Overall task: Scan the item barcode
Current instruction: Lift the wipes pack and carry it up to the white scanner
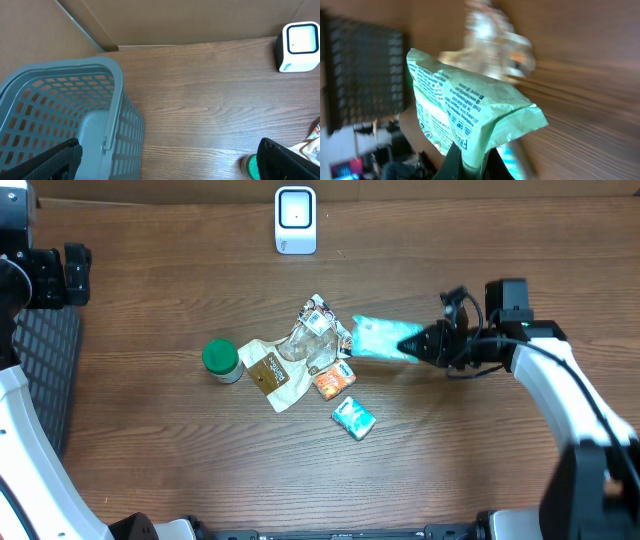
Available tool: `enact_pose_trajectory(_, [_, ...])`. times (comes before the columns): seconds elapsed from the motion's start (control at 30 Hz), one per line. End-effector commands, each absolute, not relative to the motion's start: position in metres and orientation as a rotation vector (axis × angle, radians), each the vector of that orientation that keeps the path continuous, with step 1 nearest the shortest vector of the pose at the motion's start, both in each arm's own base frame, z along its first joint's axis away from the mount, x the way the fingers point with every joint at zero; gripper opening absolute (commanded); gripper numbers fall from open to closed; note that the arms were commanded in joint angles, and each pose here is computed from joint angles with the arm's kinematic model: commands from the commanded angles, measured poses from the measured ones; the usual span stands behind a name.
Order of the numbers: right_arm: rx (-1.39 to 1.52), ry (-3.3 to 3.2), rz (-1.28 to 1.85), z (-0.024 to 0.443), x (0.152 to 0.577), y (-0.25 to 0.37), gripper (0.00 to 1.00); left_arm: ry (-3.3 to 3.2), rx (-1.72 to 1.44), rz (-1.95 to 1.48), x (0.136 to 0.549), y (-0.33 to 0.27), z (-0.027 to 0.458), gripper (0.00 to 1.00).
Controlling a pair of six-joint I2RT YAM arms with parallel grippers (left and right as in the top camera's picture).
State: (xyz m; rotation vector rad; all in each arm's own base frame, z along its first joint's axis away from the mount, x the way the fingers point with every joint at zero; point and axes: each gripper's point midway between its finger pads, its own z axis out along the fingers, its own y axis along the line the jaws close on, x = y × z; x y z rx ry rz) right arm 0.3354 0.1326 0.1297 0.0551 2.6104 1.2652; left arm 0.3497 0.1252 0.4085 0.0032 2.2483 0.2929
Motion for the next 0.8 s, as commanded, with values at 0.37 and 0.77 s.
enact_pose_trajectory(0.37, [-0.361,2.204,1.306,0.310,0.296,0.181,0.04,2.246,0.016,0.302,0.349,0.126,0.410,1.00])
enact_pose_trajectory(0.77, [-0.301,2.241,1.262,0.308,0.294,0.175,0.04,2.246,0.016,0.302,0.349,0.126,0.410,1.00])
